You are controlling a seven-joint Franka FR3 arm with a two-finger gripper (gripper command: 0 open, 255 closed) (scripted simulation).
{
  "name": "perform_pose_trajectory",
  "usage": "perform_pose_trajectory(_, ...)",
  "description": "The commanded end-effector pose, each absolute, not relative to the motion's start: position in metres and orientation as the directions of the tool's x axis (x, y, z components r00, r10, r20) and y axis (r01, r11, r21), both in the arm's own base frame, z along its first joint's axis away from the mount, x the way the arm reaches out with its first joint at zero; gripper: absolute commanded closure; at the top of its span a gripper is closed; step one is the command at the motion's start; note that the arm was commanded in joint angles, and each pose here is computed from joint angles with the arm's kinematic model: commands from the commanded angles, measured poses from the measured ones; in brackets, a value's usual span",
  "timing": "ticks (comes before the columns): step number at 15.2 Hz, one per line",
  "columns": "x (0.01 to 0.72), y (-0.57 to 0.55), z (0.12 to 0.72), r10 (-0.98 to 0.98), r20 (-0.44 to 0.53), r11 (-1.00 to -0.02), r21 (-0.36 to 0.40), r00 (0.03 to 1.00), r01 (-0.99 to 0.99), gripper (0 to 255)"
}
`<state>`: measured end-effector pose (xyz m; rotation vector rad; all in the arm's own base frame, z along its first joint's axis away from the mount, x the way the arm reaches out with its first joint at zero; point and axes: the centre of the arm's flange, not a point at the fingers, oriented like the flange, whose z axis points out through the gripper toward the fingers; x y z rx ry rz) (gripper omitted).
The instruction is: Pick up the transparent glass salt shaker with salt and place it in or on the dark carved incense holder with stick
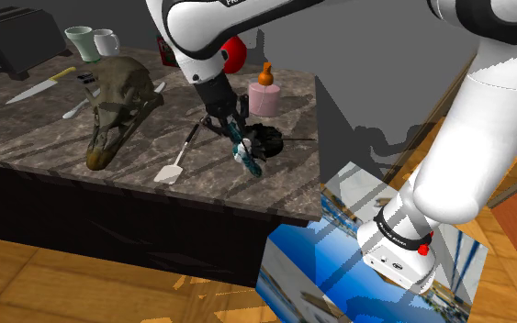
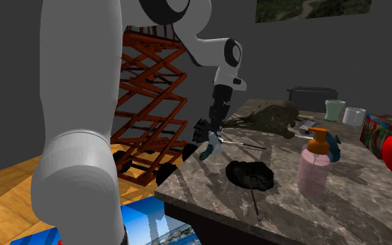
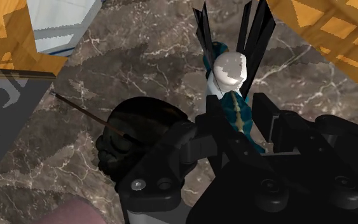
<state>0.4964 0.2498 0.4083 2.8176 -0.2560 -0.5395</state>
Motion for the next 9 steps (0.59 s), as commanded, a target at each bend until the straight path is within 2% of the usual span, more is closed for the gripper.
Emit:
perform_pose_trajectory(1,0.497,0.251,0.419,-0.219,-0.337,-0.95,0.286,0.915,-0.123,255)
perform_pose_trajectory(9,0.497,0.251,0.461,-0.219,-0.337,-0.95,0.286,0.915,-0.123,255)
